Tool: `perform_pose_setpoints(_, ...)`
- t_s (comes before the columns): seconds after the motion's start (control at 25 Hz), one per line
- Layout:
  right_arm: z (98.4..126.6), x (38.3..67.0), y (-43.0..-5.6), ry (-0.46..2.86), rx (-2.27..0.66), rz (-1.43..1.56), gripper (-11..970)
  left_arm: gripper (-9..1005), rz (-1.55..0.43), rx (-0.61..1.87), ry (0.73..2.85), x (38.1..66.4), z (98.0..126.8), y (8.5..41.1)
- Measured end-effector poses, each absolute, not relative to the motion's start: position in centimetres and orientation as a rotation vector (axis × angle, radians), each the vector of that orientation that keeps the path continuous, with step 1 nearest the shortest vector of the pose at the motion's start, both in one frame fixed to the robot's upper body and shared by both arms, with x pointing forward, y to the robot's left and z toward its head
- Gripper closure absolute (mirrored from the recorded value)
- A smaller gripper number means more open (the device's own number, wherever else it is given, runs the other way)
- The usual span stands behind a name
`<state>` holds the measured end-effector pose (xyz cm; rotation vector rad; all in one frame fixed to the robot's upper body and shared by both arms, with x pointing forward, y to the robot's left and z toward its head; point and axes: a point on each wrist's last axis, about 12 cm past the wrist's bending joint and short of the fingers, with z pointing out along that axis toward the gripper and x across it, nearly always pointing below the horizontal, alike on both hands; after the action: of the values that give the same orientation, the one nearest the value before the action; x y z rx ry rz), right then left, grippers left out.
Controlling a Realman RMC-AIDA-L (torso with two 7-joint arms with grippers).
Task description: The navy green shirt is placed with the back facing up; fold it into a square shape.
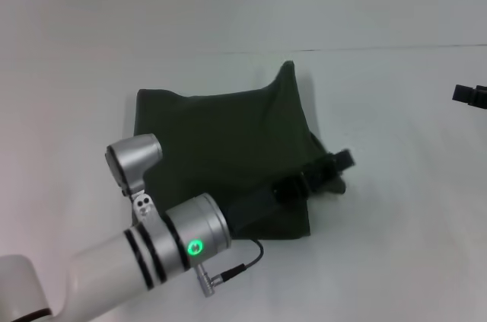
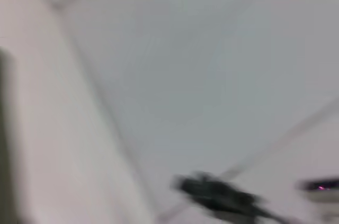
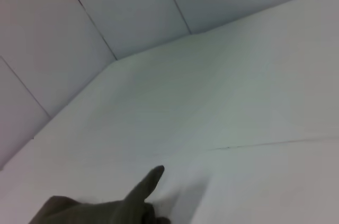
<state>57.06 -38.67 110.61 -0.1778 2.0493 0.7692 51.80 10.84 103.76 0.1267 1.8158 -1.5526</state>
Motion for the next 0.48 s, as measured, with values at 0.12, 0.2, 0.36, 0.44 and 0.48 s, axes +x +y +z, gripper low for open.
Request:
perform_pose_setpoints(0.12, 110.8, 57.6, -38.1, 2.072, -0.185, 0.779, 274, 614, -1.66, 0.246, 1.67, 51.1, 105.2, 12.3)
perform_pose_setpoints(0.2, 111.0, 58.1, -37.7, 2.089, -0.174, 0.803, 274, 517, -1.701, 0.286, 1.583, 50.8, 106.0, 13.7)
perform_pose_setpoints(0.36, 111.8, 58.9, -36.6, 2.135, -0.165, 0.872, 274, 378, -1.685, 0.272, 1.491, 50.6, 106.8, 17.8)
perform_pose_setpoints(0.44, 112.2, 59.5, -35.8, 2.173, -0.183, 0.906, 274, 337, -1.647, 0.274, 1.478, 50.6, 107.1, 19.5)
perform_pose_setpoints(0.48, 112.4, 59.8, -35.1, 2.201, -0.197, 0.925, 274, 316, -1.621, 0.289, 1.477, 50.6, 107.1, 20.3)
